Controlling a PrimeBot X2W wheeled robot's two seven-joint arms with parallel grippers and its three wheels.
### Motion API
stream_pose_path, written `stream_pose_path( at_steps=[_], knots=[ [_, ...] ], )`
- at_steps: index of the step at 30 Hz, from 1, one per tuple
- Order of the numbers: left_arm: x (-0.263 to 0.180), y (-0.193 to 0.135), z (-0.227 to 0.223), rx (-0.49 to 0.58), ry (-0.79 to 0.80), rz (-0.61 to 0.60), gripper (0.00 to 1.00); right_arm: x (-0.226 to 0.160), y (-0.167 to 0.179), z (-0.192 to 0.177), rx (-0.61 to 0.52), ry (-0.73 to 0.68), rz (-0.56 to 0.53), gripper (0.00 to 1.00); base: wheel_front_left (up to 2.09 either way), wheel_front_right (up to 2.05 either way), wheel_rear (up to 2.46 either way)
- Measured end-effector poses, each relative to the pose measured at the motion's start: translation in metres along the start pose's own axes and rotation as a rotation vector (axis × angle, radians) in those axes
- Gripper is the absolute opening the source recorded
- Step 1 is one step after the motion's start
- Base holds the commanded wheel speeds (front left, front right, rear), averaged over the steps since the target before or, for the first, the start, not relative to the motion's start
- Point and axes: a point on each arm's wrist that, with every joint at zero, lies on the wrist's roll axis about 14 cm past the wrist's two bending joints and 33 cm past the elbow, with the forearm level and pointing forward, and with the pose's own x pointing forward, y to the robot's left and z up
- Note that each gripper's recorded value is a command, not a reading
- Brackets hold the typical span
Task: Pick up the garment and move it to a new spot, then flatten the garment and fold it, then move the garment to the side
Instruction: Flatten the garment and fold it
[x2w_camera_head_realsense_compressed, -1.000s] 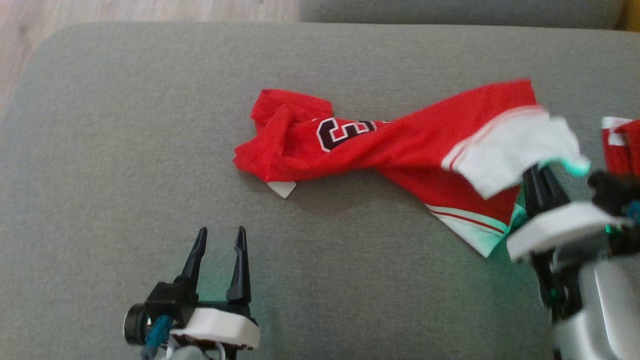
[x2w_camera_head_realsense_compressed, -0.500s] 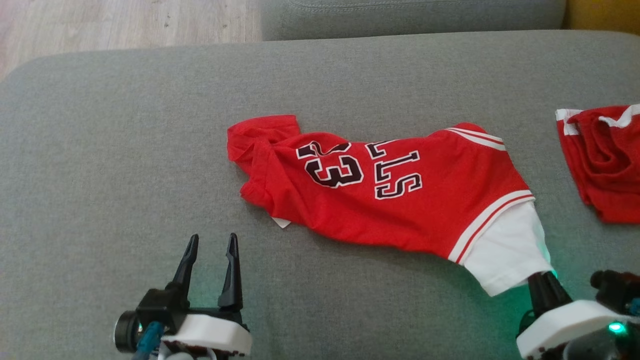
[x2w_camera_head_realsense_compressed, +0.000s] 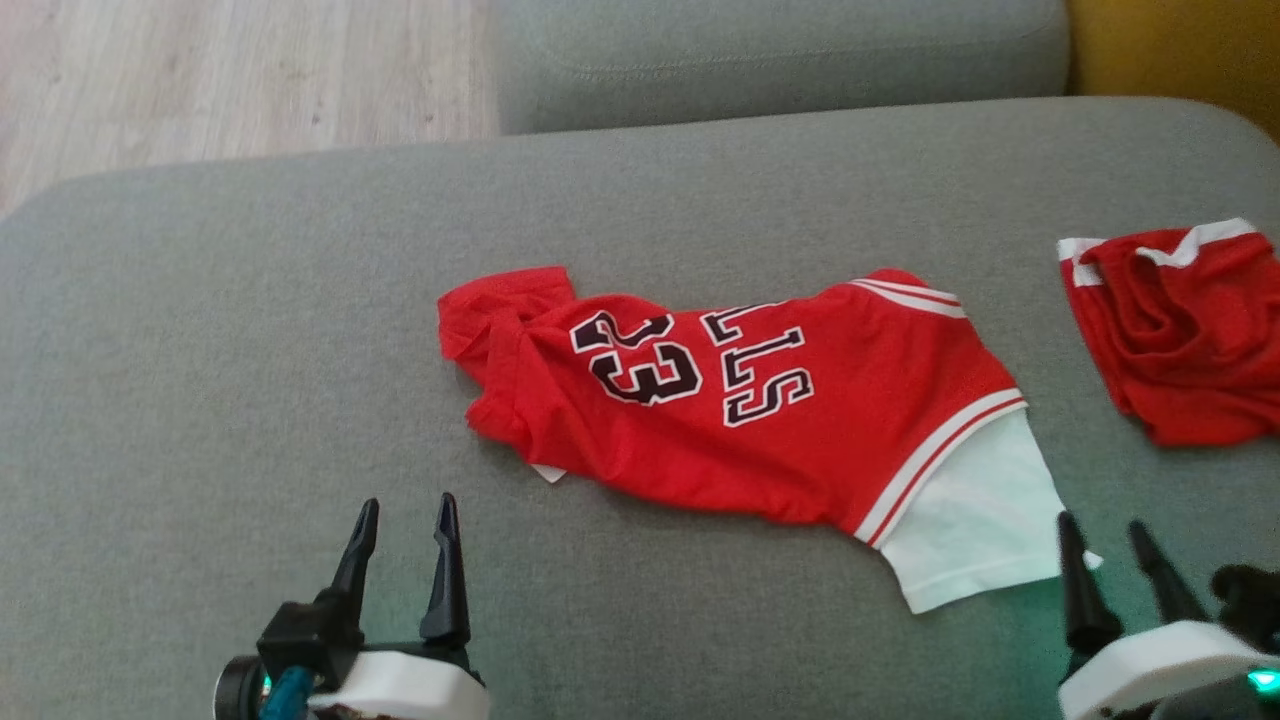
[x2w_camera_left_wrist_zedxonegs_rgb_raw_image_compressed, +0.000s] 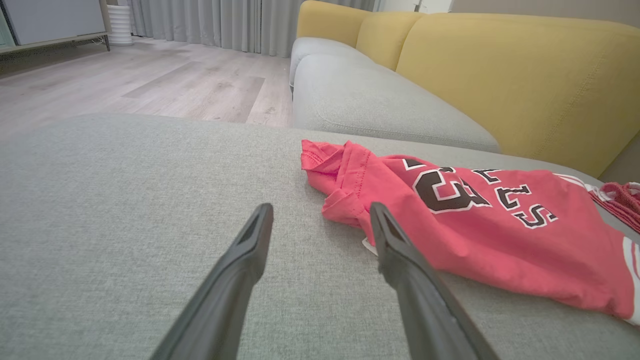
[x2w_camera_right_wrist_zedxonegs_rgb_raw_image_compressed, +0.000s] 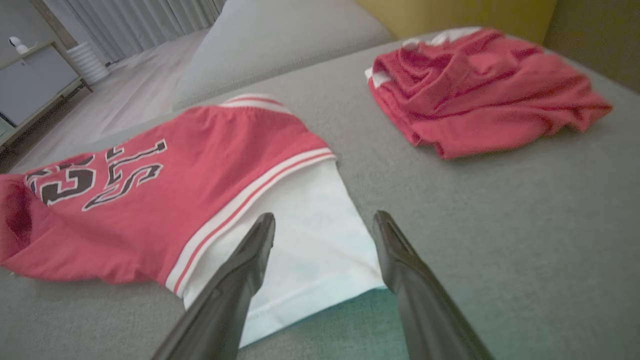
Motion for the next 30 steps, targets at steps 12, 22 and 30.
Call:
stream_pose_path(
  at_steps=[12, 22, 30],
  knots=[
    [0.022, -0.017, -0.017, 0.037, 0.112, -0.091, 1.0, -0.001, 0.002, 0.089, -0.13, -0.249, -0.021, 1.0, 0.0, 0.0, 0.0],
    [0.073, -0.014, -0.043, 0.018, 0.265, -0.082, 1.0, 0.022, 0.025, 0.103, -0.142, -0.272, 0.038, 1.0, 0.0, 0.0, 0.0],
    [0.087, -0.023, -0.057, -0.051, 0.308, -0.098, 0.0, 0.024, 0.015, 0.106, -0.141, -0.278, 0.008, 1.0, 0.0, 0.0, 0.0]
  ],
)
